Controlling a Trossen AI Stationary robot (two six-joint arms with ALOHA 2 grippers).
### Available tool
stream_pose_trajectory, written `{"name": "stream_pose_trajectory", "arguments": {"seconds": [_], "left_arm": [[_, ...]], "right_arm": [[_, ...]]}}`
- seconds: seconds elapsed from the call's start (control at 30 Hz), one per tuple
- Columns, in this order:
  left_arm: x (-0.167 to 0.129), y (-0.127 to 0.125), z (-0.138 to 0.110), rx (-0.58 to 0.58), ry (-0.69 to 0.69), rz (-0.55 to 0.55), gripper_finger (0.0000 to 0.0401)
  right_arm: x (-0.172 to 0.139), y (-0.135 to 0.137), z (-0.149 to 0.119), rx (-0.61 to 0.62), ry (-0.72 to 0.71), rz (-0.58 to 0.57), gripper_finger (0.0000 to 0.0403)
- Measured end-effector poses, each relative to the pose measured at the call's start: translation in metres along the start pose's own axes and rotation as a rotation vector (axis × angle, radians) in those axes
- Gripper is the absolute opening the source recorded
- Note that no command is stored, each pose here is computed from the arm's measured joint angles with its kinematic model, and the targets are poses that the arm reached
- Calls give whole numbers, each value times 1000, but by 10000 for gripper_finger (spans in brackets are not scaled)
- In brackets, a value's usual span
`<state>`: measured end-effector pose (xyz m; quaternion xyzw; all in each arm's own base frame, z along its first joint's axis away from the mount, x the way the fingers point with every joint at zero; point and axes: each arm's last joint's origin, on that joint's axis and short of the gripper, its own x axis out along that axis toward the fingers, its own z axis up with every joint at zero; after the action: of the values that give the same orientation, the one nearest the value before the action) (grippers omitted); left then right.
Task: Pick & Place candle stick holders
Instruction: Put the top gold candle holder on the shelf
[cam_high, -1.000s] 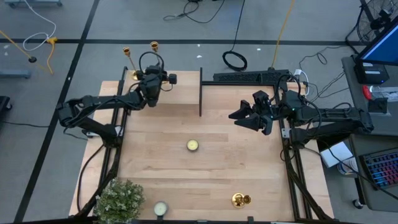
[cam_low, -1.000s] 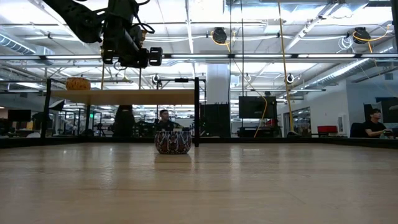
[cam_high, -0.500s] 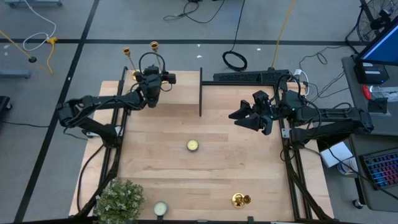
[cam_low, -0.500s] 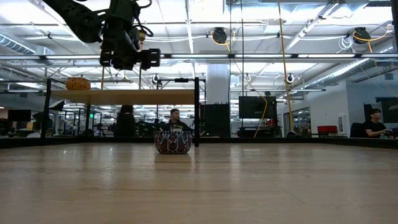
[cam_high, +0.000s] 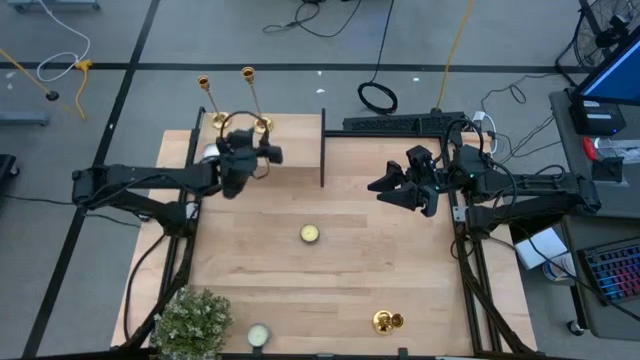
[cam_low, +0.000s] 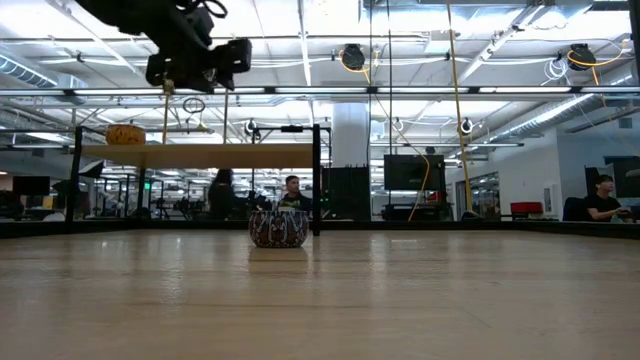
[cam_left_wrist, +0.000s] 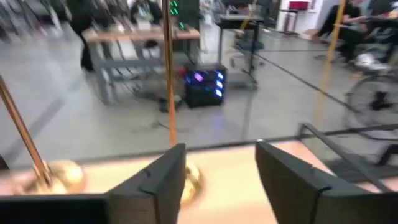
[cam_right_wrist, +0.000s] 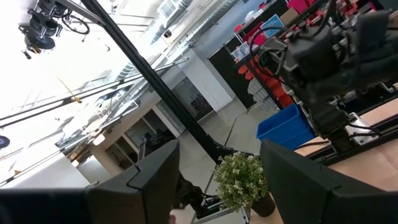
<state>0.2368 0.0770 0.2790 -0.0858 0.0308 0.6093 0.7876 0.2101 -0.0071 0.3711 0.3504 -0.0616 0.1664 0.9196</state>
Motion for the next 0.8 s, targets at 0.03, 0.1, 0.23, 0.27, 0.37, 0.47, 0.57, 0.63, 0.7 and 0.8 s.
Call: {"name": "stream_pose_trajectory", "arguments": {"seconds": [0.03,0.1,0.23,0.27,0.37,0.47,0.57,0.63,0.7,0.8], "left_arm": [[-4,0,-3,-34,23,-18,175],[-9,1,-9,-81,83,-49,133],[-10,3,-17,-118,182,-95,23],[-8,4,-18,-124,195,-100,13],[-2,7,-17,-142,207,-90,4],[9,14,-14,-162,212,-61,3],[23,20,-9,-208,224,-79,3],[33,25,-5,-223,236,-113,2],[46,31,-6,-247,263,-121,2],[60,43,-11,-309,337,-79,2]], "right_arm": [[0,0,0,0,1,1,222],[0,0,0,0,2,2,222],[0,0,0,-14,2,2,222],[0,0,0,-22,2,1,222],[0,0,0,-44,1,1,222],[0,0,0,-58,0,1,222],[0,0,2,-68,-17,8,222],[-1,0,4,-72,-27,6,222],[-2,-2,5,-74,-31,-4,222],[-2,-3,6,-76,-36,-10,222]]}}
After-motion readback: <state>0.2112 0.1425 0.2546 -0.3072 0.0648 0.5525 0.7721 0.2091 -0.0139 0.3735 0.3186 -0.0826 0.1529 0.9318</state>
